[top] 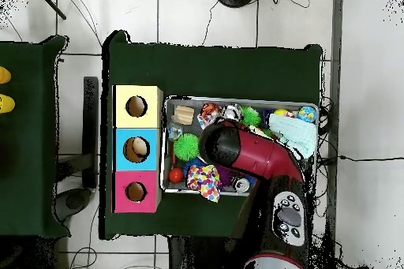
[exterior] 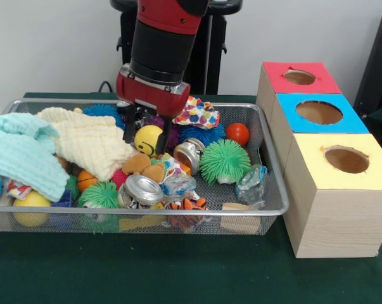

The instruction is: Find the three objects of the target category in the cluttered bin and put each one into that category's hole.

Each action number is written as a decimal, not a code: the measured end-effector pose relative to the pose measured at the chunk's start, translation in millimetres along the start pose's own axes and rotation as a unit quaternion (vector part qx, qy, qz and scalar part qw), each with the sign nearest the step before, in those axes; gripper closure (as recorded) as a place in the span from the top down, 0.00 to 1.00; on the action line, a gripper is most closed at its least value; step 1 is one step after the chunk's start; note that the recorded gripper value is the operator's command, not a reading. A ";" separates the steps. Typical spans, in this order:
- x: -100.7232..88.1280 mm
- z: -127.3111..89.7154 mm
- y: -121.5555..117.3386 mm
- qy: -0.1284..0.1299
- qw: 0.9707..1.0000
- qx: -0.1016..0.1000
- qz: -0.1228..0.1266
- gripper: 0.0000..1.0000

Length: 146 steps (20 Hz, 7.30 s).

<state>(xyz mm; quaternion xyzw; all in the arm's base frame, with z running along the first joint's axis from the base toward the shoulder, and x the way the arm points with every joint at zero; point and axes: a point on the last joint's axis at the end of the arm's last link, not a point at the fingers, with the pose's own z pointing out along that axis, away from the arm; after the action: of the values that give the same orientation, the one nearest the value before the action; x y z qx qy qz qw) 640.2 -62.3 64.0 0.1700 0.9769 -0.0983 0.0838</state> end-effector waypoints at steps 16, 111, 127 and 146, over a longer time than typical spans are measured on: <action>-26.6 11.2 -38.8 -0.011 1.000 0.001 0.021 1.00; -15.6 25.0 -23.5 -0.004 0.998 0.033 -0.054 1.00; -17.5 42.3 -52.0 0.013 1.000 0.013 -0.013 1.00; -8.3 52.9 -31.0 0.040 0.998 -0.036 0.027 1.00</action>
<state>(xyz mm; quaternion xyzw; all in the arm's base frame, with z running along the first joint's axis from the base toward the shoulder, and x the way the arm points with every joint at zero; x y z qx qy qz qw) 644.0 -105.2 19.5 0.1968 0.9775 -0.0541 0.0536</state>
